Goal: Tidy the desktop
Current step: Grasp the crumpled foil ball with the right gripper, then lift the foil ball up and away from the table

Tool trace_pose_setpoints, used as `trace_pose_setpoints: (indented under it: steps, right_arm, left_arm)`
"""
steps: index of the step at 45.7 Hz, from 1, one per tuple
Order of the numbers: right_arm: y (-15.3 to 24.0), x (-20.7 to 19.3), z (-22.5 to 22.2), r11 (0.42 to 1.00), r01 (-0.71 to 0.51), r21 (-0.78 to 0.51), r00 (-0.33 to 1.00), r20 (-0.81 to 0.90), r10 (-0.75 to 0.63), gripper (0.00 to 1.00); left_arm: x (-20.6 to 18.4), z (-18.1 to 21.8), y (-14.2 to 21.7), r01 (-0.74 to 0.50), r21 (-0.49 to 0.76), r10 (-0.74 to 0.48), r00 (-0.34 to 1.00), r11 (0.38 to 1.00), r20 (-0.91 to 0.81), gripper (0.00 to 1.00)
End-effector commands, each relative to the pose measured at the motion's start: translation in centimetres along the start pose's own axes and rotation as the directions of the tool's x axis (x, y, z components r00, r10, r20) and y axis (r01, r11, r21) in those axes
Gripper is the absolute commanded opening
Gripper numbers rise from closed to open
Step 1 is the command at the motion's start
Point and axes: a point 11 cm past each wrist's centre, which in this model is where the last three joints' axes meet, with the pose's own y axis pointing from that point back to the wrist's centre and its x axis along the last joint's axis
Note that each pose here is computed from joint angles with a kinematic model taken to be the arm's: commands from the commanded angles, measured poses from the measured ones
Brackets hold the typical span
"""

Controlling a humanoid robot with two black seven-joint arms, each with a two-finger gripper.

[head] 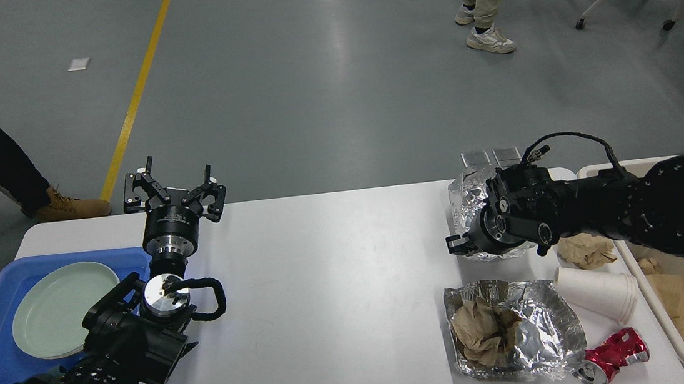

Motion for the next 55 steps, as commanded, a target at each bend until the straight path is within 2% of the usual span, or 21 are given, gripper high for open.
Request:
trace_pose_setpoints:
  steps: [1, 15, 24, 34, 43, 47, 55]
  right_arm:
    - [2.0, 2.1, -1.3, 1.000, -0.002, 0.023, 1.000, -0.018, 0.003, 0.00]
    - [11.7, 6.5, -1.0, 0.997, 0.080, 0.021, 0.994, -0.079, -0.078, 0.00]
    - [20.9, 8.3, 1.1, 0.983, 0.182, -0.013, 0.980, -0.081, -0.183, 0.00]
    - [29.8, 11.9, 3.6, 0.990, 0.004, -0.140, 0.997, -0.075, -0.014, 0.00]
    - [35.1, 13.5, 3.7, 0.976, -0.107, -0.192, 0.992, -0.086, 0.092, 0.00]
    - [37.0, 14.0, 2.8, 0.972, -0.152, -0.182, 0.986, -0.103, 0.135, 0.00]
    - [37.5, 14.2, 2.9, 0.970, -0.164, -0.182, 0.984, -0.092, 0.149, 0.00]
  left_arm:
    - [0.0, 0.0, 0.0, 0.000, 0.000, 0.000, 1.000, 1.000, 0.000, 0.97]
    - [0.0, 0.0, 0.0, 0.000, 0.000, 0.000, 1.000, 1.000, 0.000, 0.97]
    - [0.0, 0.0, 0.0, 0.000, 0.000, 0.000, 1.000, 1.000, 0.000, 0.97]
    - [0.0, 0.0, 0.0, 0.000, 0.001, 0.000, 1.000, 1.000, 0.001, 0.97]
    - [0.0, 0.1, 0.0, 0.000, 0.000, 0.000, 1.000, 1.000, 0.002, 0.97]
    - [0.0, 0.1, 0.0, 0.000, -0.001, 0.000, 1.000, 1.000, 0.001, 0.97]
    - [0.0, 0.0, 0.0, 0.000, 0.000, 0.000, 1.000, 1.000, 0.000, 0.97]
